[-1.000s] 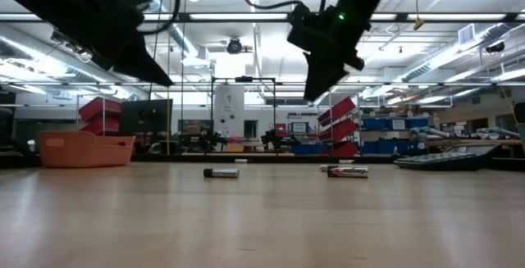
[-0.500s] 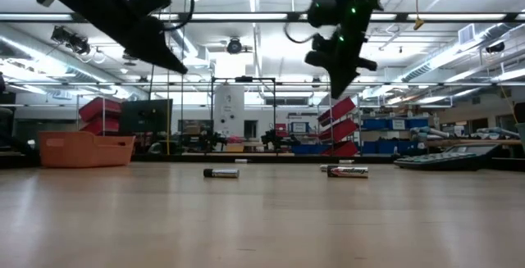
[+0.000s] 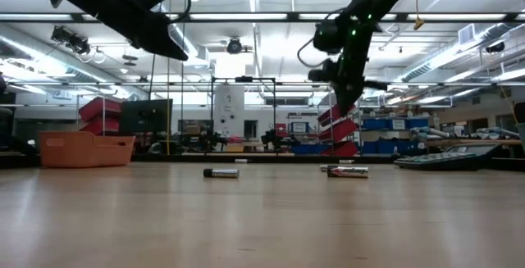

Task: Sort batteries
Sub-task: Put the silver battery into the orange bin

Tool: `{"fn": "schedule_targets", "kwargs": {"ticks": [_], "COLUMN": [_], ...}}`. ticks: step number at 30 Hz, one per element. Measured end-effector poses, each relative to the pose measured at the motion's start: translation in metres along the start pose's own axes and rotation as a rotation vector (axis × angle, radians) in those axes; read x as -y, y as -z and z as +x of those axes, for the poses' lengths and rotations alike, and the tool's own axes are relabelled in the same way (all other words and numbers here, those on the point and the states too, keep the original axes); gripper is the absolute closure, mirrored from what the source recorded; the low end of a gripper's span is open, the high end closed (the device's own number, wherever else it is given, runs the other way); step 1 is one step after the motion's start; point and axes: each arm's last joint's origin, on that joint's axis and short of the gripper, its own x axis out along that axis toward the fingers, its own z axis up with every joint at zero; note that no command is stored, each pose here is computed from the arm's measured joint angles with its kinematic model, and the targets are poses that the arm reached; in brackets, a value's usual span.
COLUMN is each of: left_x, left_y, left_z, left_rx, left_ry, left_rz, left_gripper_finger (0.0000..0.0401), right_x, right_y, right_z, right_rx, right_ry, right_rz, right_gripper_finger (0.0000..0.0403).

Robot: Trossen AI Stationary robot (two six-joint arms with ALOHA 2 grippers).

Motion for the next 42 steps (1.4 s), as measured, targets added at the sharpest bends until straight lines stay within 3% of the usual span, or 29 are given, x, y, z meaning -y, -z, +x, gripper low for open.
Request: {"fn": "schedule_targets", "kwargs": {"ticks": [6, 12, 24, 31, 42], "left_x": [-0.01, -0.016, -0.022, -0.022, -0.021], "left_y": [0.0, 0.003, 0.004, 0.005, 0.006], "left_z": [0.005, 0.008, 0.01, 0.01, 0.01], "left_rx": [-0.003, -0.032, -0.043, -0.048, -0.056], "left_ry": [-0.054, -0.088, -0.117, -0.115, -0.113], "left_rz": [0.016, 0.017, 0.008, 0.01, 0.015], "left_gripper_finger": [0.0401, 0.0401, 0.0401, 0.0401, 0.0401], "right_x": [0.007, 0.027, 0.043, 0.045, 0.046], "right_y": [-0.01, -0.022, -0.042, -0.04, -0.031], "right_z": [0.053, 0.085, 0.097, 0.098, 0.141], "right_rx": [-0.107, -0.133, -0.057, -0.058, -0.154], "right_ry": [0.005, 0.048, 0.004, 0.05, 0.074], "right_rz": [0.045, 0.108, 0.165, 0.168, 0.16], "right_gripper_finger": [0.0387, 0.039, 0.0387, 0.0391, 0.0389]}}
